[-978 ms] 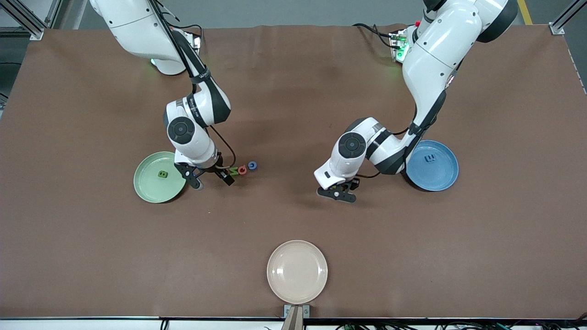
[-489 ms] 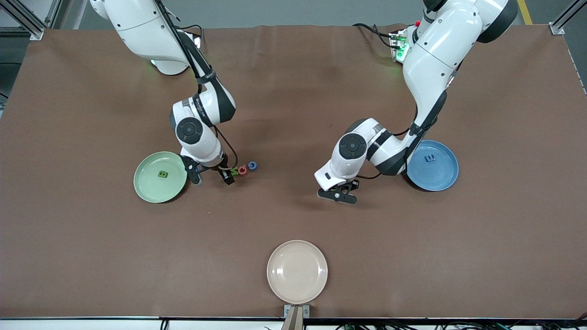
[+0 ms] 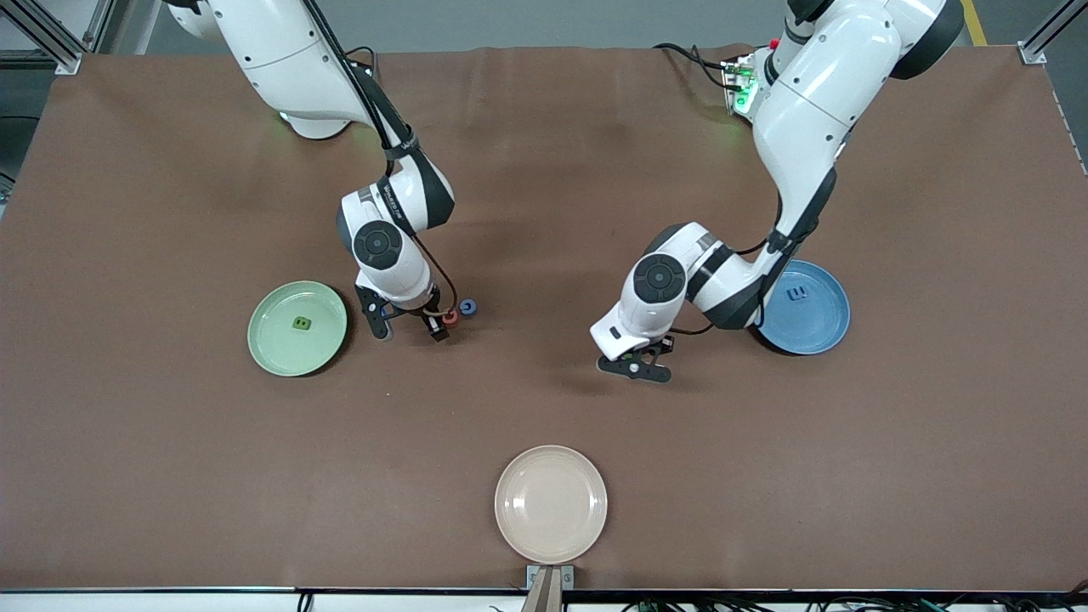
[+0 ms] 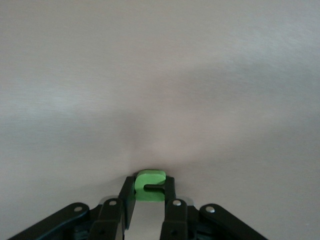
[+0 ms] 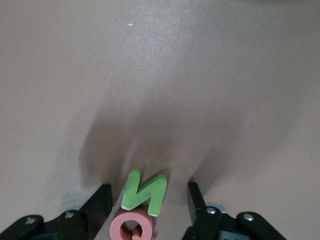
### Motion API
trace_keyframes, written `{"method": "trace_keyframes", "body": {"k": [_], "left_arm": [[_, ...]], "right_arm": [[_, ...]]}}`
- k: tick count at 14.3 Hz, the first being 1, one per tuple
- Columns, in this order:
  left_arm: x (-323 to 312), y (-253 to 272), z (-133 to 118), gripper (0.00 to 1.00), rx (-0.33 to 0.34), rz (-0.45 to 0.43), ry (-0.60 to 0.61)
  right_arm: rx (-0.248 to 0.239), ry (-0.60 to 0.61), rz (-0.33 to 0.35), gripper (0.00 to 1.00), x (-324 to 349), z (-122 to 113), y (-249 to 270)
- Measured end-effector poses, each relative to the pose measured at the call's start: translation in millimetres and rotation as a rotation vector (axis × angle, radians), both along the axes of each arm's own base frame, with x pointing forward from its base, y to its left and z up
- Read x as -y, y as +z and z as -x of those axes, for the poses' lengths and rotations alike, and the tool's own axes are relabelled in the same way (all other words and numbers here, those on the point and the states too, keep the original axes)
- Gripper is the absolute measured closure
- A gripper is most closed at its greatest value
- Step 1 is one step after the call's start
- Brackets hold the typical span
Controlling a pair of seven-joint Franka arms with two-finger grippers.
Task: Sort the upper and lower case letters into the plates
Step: 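Drop the n in the blue plate while the right gripper drops N, then reach the green p with the left gripper while the right gripper grasps Q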
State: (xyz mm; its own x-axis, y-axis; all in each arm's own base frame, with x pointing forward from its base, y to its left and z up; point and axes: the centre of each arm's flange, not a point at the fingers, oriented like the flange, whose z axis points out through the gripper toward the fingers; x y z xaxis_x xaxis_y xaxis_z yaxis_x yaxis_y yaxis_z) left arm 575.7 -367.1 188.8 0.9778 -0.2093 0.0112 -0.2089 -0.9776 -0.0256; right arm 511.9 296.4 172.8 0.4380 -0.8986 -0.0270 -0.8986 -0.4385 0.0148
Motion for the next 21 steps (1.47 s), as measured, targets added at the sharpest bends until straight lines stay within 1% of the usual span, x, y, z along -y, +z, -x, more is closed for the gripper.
{"method": "trace_keyframes", "body": {"k": [2,3,6,8,9,11,13,16,18,21], "left_arm": [[-18.6,22.2,-10.4,0.73,0.01,-0.017,0.008],[-31.7,33.3,-14.3,0.73,0.015,-0.024,0.002],[-86.0,58.2,-16.6,0.73,0.009,-0.04,-0.034],[-127.9,67.2,-12.0,0.73,-0.009,-0.05,-0.063],[-149.6,68.4,-8.1,0.73,-0.023,-0.056,-0.075],[-190.7,65.0,-0.3,0.73,-0.054,-0.068,-0.086],[-226.4,58.2,6.5,0.73,-0.079,-0.075,-0.097],[-265.6,45.8,18.7,0.73,-0.068,-0.057,-0.124],[-287.8,38.0,27.9,0.73,-0.06,-0.057,-0.151],[-316.1,29.5,40.8,0.73,-0.063,-0.083,-0.193]], "right_arm": [[0.009,-0.001,-0.004,0.58,-1.2,-4.5,4.4],[0.009,0.002,-0.001,0.67,-1.4,-5.9,6.8],[0.017,0.022,0.016,0.67,1.2,-7.7,6.1],[0.019,0.046,0.027,0.67,8.0,-11.5,6.2],[0.009,0.062,0.036,0.67,15.3,-15.3,7.0],[-0.022,0.118,0.049,0.67,43.3,-31.4,18.4],[-0.059,0.188,0.046,0.67,86.2,-50.0,44.0],[-0.07,0.276,0.02,0.67,155.5,-69.2,83.2],[-0.074,0.308,0.01,0.67,185.9,-69.3,88.9],[-0.065,0.343,0.008,0.67,204.4,-53.8,66.4]]}}
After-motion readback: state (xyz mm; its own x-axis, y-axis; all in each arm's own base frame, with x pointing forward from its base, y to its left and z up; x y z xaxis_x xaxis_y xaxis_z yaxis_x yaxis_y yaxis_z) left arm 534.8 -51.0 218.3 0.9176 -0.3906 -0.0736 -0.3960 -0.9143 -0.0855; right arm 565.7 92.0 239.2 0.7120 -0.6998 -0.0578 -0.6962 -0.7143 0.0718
